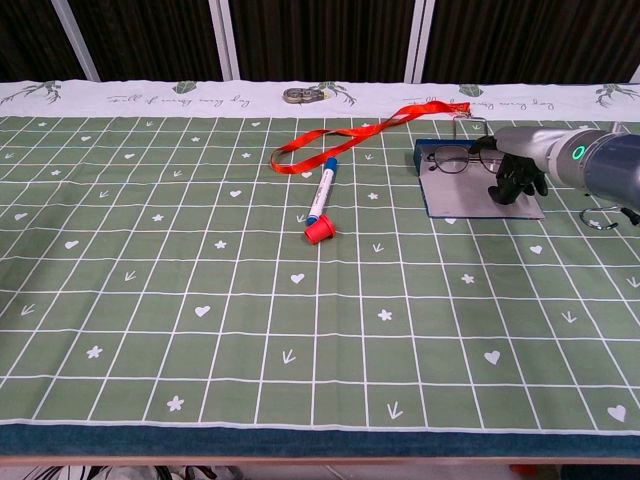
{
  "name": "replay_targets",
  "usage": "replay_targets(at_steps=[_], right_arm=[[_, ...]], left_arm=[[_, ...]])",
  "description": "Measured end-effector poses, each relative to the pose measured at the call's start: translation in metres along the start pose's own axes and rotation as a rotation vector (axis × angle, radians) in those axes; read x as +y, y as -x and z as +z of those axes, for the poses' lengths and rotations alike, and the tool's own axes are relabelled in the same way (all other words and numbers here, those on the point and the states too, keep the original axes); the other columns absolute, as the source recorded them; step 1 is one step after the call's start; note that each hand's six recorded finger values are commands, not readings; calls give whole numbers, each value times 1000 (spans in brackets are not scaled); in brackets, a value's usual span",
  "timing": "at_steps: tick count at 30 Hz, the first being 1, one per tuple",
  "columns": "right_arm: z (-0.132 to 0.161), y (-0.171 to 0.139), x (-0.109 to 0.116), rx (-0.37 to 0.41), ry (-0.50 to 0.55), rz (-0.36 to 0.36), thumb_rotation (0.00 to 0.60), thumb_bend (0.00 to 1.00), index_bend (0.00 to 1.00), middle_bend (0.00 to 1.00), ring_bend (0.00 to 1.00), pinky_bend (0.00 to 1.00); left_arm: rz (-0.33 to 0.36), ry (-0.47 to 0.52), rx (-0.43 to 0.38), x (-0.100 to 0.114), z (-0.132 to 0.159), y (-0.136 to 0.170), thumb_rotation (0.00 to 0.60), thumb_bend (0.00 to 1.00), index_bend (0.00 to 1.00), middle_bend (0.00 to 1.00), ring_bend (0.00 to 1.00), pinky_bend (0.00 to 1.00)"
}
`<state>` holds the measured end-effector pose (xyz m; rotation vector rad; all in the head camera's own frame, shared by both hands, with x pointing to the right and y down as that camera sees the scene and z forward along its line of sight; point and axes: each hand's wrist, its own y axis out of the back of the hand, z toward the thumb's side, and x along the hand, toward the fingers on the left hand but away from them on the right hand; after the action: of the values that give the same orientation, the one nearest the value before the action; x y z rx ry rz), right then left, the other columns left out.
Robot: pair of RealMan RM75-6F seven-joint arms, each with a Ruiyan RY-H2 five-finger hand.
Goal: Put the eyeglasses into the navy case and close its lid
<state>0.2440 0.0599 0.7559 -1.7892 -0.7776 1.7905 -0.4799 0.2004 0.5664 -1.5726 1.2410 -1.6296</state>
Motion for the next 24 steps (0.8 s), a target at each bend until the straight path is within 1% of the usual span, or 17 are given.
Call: replay_targets(at_steps=[2,3,8,10,11,13,16,19,24], right_arm=[[1,-5,3,18,24,-10,600,419,43,524,607,616],[1,-9,5,30,37,-17,600,399,43,499,576,581],[-2,-26,10,74,42,-48,600,274,57,315,331,288],[-5,-33,9,92,22,-62,600,246,74,257,265,241],[-7,-36,8,100,11,-68,600,241,85,242,249,235],[-9,-42,5,117,-13,-84,600,238,141,228,235,234],[-12,-46,1,139,-32,-115,600,257,199,248,238,234],[-15,-47,-4,148,-37,-139,600,293,227,269,243,234],[-17,-44,-18,153,-35,-139,600,358,254,287,272,234]], left_arm=[[0,-1,0,0,0,0,600,356,103,0,0,0],[-1,-2,0,0,0,0,600,356,103,0,0,0],[-4,-11,1,-1,1,0,600,356,111,0,0,0],[-7,-16,1,-2,1,1,600,356,113,0,0,0],[-8,-19,1,-2,1,1,600,356,113,0,0,0],[-6,-22,1,-2,1,1,600,356,113,0,0,0],[-3,-17,3,-2,2,1,600,356,114,0,0,0],[-2,-20,2,-2,2,2,600,356,116,0,0,0],[-5,-23,3,-2,2,1,600,356,116,0,0,0]])
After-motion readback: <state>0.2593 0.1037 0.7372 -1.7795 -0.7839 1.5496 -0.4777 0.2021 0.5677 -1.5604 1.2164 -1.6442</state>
